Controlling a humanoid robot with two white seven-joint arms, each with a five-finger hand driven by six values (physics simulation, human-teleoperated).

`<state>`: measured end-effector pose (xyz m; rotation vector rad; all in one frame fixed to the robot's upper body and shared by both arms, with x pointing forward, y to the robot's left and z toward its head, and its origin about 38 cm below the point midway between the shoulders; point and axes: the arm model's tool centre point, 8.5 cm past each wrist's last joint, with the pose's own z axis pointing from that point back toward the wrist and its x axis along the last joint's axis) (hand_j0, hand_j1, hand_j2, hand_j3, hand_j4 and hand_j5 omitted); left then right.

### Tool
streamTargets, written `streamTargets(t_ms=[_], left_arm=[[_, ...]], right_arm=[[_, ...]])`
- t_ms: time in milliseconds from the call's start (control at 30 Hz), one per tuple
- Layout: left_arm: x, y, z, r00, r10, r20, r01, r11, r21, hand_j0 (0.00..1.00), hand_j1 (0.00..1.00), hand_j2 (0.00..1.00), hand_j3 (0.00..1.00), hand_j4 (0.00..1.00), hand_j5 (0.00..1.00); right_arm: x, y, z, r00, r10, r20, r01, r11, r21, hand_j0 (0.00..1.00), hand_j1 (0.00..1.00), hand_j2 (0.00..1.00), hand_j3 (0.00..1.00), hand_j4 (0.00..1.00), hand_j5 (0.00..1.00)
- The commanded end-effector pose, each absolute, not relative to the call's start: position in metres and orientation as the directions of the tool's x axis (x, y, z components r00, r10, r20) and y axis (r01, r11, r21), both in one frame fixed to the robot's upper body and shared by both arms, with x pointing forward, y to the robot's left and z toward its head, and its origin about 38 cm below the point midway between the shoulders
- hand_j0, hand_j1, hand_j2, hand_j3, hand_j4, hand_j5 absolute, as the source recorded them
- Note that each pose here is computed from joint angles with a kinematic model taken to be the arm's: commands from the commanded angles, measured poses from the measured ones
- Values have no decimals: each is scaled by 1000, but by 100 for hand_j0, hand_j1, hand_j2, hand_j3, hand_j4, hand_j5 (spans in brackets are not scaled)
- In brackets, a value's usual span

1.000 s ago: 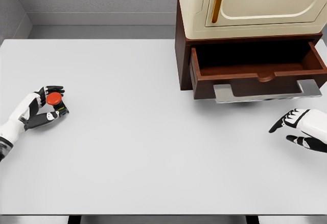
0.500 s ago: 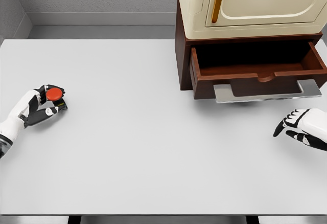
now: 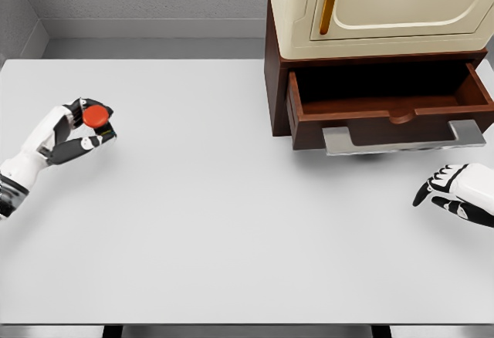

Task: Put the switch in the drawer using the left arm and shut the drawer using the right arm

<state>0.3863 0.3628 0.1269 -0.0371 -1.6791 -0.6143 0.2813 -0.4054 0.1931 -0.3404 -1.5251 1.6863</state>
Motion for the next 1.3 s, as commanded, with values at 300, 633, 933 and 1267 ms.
streamTargets(t_ms=[300,633,933,1267], left_arm=[[390,314,143,-297,-265,917,447,810,379,46,46,46,46,46,46],[396,272,163,-376,-194,906,495,784,374,46,46,46,46,46,46],[403,232,170,-408,-129,904,547,758,355,46,46,46,46,46,46],[407,195,183,-446,-49,893,583,742,332,46,46,46,46,46,46]], right_arm=[[283,-407,197,-628,713,311,-381,66,-922,55,55,55,55,55,55],[282,-407,197,-626,713,316,-404,51,-914,56,56,56,56,56,56],[283,-408,197,-626,713,317,-402,52,-914,65,65,65,65,65,65],[283,-409,200,-622,714,322,-397,66,-915,69,69,69,69,69,69]])
